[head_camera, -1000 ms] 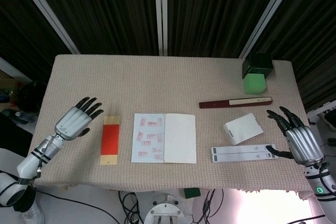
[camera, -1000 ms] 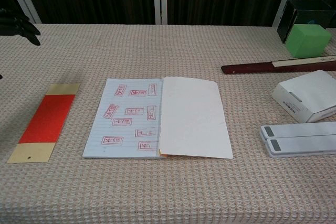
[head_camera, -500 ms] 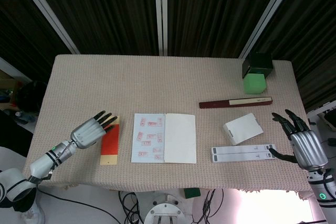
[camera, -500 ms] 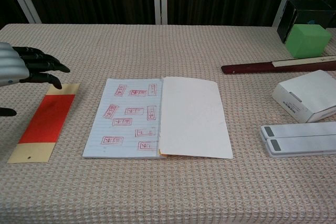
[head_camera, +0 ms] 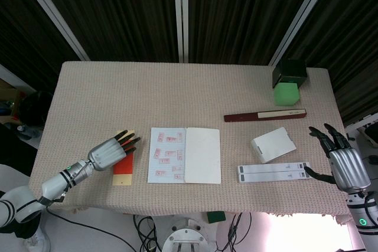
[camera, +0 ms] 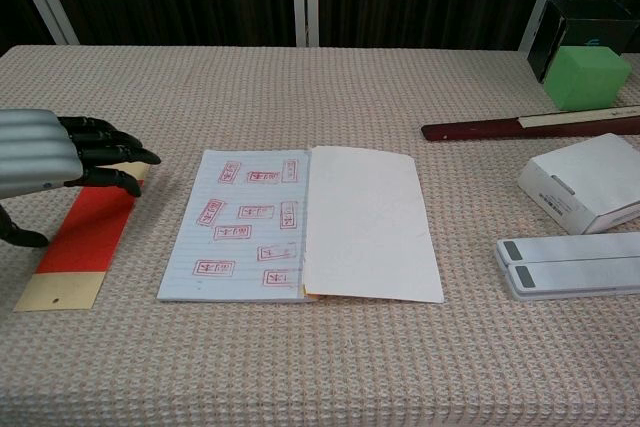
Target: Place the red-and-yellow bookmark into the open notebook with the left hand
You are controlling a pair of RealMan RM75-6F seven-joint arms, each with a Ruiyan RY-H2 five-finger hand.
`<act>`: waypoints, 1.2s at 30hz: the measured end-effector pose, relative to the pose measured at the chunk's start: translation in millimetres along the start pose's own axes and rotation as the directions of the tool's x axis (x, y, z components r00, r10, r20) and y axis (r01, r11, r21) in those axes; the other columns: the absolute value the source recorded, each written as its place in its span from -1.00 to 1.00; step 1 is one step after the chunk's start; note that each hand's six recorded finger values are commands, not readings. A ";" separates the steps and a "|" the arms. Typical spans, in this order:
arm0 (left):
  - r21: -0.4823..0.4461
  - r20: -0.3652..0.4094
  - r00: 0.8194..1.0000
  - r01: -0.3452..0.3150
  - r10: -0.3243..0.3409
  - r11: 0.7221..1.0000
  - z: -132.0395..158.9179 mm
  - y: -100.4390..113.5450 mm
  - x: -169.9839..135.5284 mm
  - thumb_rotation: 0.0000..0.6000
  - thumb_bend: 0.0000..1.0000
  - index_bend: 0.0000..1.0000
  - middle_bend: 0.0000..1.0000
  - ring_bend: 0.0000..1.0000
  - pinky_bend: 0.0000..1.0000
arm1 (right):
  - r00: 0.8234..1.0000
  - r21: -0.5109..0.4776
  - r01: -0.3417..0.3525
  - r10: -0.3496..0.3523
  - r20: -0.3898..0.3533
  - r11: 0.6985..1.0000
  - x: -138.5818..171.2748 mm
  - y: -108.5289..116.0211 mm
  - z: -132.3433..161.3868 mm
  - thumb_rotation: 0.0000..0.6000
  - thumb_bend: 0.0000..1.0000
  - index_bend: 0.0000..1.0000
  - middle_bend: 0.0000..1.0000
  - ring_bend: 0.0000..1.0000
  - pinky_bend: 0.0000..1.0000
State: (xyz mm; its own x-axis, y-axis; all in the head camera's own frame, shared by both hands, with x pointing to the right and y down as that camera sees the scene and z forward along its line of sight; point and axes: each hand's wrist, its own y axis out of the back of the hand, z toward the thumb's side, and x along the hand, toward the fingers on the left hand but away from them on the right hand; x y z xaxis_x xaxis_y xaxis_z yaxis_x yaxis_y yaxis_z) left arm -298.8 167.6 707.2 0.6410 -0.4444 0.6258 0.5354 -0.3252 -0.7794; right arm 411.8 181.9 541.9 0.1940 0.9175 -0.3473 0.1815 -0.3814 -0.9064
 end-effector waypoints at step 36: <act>0.005 0.004 1.000 0.002 -0.002 1.000 1.6 -8.9 -2.6 1.00 -0.68 -0.27 -0.95 -0.95 -0.77 | 1.000 -0.012 0.010 -0.010 0.025 1.000 6.1 -0.6 0.9 1.00 -0.82 -0.75 -0.54 -0.89 -0.62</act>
State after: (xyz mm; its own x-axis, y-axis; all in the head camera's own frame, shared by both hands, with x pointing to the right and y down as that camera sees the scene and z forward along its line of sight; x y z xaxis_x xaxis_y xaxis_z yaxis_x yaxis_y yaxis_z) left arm -304.4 173.0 712.6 0.6422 -0.4401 0.6276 0.5395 -0.3221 -0.7779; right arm 412.0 187.8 540.2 0.1684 0.9237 -0.3440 0.1946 -0.3733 -0.9071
